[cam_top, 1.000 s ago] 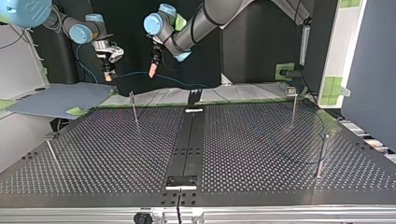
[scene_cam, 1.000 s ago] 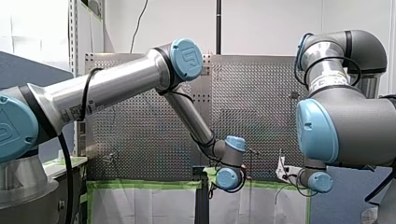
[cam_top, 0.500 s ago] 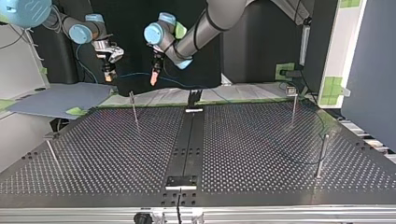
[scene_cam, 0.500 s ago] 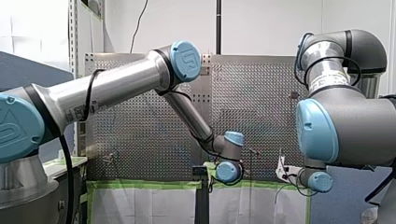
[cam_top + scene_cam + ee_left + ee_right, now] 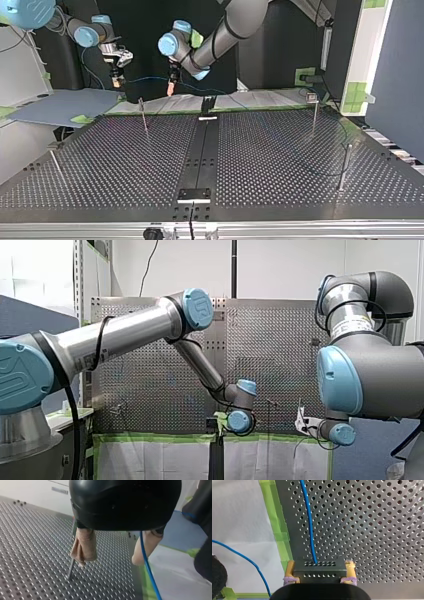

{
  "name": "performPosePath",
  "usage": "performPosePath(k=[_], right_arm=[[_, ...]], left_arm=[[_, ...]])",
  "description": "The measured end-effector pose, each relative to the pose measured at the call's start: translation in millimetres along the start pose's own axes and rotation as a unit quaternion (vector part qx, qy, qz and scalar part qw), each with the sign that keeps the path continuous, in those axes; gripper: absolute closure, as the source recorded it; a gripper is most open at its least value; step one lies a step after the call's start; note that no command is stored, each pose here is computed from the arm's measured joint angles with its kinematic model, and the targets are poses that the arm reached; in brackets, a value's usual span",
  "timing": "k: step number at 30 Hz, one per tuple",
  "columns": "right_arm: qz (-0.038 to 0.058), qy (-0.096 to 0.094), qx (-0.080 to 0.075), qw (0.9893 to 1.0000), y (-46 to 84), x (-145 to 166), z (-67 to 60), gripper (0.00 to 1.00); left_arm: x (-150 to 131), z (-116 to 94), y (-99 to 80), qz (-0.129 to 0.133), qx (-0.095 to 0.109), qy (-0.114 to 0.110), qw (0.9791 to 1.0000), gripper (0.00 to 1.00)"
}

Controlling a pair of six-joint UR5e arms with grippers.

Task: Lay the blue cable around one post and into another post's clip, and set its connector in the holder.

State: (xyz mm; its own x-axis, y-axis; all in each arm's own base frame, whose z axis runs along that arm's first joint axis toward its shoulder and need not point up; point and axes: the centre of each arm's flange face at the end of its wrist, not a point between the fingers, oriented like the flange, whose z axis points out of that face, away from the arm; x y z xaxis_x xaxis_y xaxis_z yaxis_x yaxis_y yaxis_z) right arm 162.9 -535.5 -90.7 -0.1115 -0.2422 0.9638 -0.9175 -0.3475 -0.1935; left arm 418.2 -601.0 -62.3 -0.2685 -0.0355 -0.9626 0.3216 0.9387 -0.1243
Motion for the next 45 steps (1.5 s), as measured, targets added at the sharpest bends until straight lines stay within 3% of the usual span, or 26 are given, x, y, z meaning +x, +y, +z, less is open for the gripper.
performPosePath(k=[8, 16, 17, 18, 20, 21, 23, 24, 26, 27, 28, 29, 37, 45], right_arm=[[0.0028, -0.003, -0.01, 0.9999, 6.2, 0.5, -1.4, 1.0], [0.0032, -0.002, -0.017, 0.9999, 9.4, 1.1, -1.8, 1.0], [0.0032, -0.001, -0.019, 0.9998, 10.2, 1.3, -1.8, 1.0], [0.0035, -0.001, -0.021, 0.9998, 11.0, 1.4, -1.8, 1.0], [0.0042, 0.0, -0.028, 0.9996, 13.9, 2.0, -1.9, 1.0], [0.0046, 0.001, -0.031, 0.9995, 15.4, 2.3, -2.0, 1.0], [0.0049, 0.002, -0.036, 0.9993, 18.2, 3.3, -2.1, 1.0], [0.0051, 0.003, -0.037, 0.9993, 19.4, 3.7, -2.1, 1.0], [0.0055, 0.003, -0.041, 0.9992, 22.1, 4.4, -2.4, 1.0], [0.0055, 0.004, -0.042, 0.9991, 23.6, 4.9, -2.1, 1.0], [0.0056, 0.005, -0.045, 0.999, 25.3, 5.5, -1.9, 1.0], [0.0054, 0.006, -0.048, 0.9988, 27.6, 6.6, -1.3, 1.0], [0.0034, 0.016, -0.064, 0.9978, 40.4, 14.1, 4.1, 1.0], [-0.0021, 0.018, -0.075, 0.9971, 50.2, 26.5, 18.2, 1.0]], left_arm=[[14.9, 10.3, 0.7, 0.023, -0.009, 0.015, 0.9996, 0.0], [5.9, 14.1, -20.9, 0.0, 0.01, -0.014, 0.9998, 0.0], [5.6, 13.8, -23.3, -0.005, 0.013, -0.017, 0.9997, 0.18], [5.4, 13.2, -26.3, -0.011, 0.017, -0.021, 0.9996, 0.18], [6.3, 12.1, -30.6, -0.021, 0.025, -0.026, 0.9991, 0.39], [6.5, 11.7, -32.8, -0.025, 0.03, -0.028, 0.9988, 0.39], [6.8, 10.6, -38.3, -0.034, 0.043, -0.033, 0.998, 0.57], [6.8, 10.3, -40.8, -0.037, 0.049, -0.035, 0.9975, 0.57], [6.9, 9.4, -45.9, -0.043, 0.062, -0.04, 0.9964, 0.73], [6.9, 9.1, -47.9, -0.044, 0.067, -0.041, 0.9959, 0.73], [6.8, 8.8, -50.2, -0.046, 0.073, -0.044, 0.9953, 0.9], [6.8, 8.6, -51.6, -0.047, 0.076, -0.046, 0.9949, 1.0], [18.3, 1.7, -51.0, -0.05, 0.093, -0.054, 0.9929, 1.0], [20.8, 4.0, -45.8, -0.06, 0.104, -0.07, 0.9903, 1.0]])
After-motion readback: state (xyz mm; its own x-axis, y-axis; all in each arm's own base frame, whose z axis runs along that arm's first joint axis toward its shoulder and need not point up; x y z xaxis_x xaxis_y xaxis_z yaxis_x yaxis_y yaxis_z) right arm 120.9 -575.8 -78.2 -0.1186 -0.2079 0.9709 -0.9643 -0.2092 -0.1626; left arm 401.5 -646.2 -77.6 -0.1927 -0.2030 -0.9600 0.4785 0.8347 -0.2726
